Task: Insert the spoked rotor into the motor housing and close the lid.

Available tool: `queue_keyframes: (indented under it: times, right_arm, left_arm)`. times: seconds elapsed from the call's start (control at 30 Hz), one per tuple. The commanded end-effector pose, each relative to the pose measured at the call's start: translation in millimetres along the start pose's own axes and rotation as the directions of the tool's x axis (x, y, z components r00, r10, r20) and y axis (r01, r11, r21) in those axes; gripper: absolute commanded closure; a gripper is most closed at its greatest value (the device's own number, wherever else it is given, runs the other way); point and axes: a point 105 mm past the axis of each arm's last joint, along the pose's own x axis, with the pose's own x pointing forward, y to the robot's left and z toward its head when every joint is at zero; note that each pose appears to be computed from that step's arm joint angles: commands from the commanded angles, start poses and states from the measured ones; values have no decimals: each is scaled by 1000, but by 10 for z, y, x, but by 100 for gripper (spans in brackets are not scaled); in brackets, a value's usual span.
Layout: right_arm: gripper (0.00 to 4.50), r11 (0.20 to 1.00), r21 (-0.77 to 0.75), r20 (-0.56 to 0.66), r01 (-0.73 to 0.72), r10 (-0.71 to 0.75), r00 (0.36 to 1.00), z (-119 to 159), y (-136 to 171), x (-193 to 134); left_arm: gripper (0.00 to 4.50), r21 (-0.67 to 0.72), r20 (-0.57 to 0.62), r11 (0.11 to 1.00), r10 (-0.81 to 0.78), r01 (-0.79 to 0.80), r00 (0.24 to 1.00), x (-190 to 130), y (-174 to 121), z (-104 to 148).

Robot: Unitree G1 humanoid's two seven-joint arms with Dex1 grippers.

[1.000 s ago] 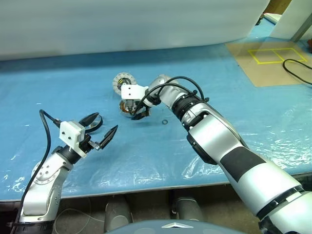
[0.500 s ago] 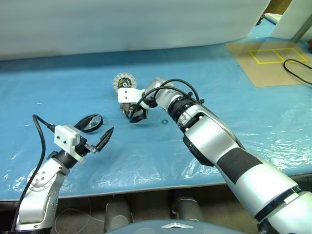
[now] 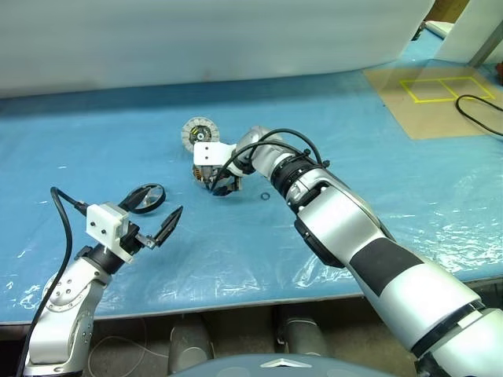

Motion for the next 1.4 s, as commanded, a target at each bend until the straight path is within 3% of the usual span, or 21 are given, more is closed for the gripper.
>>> queue_keyframes:
  times: [0.03,0.53,0.97,1.07,1.27,1.3,1.4]
  right_arm:
    - [3,1000,-6,-2,8,-8,1000,13,-2,9]
    - [3,994,-111,-42,19,-24,999,-19,21,58]
    - [3,999,-4,-16,-46,46,999,-22,113,84]
    - [58,1000,4,-21,-25,25,999,-29,83,75]
    - [259,1000,12,-20,7,-7,1000,-27,33,54]
    - [279,1000,10,-21,11,-11,1000,-30,26,50]
    - [279,999,-24,-40,30,-31,999,-58,-7,32]
  left_arm:
    - [0,38,50,999,11,-13,999,-3,15,154]
    - [0,36,49,999,19,-21,999,-10,13,172]
    - [0,36,52,999,7,-9,999,39,-4,185]
    - [0,37,53,999,8,-10,999,40,-2,196]
    - [0,42,54,999,12,-14,998,38,13,213]
    - [0,42,54,999,12,-14,998,38,14,214]
    - [0,43,54,999,10,-12,998,43,20,213]
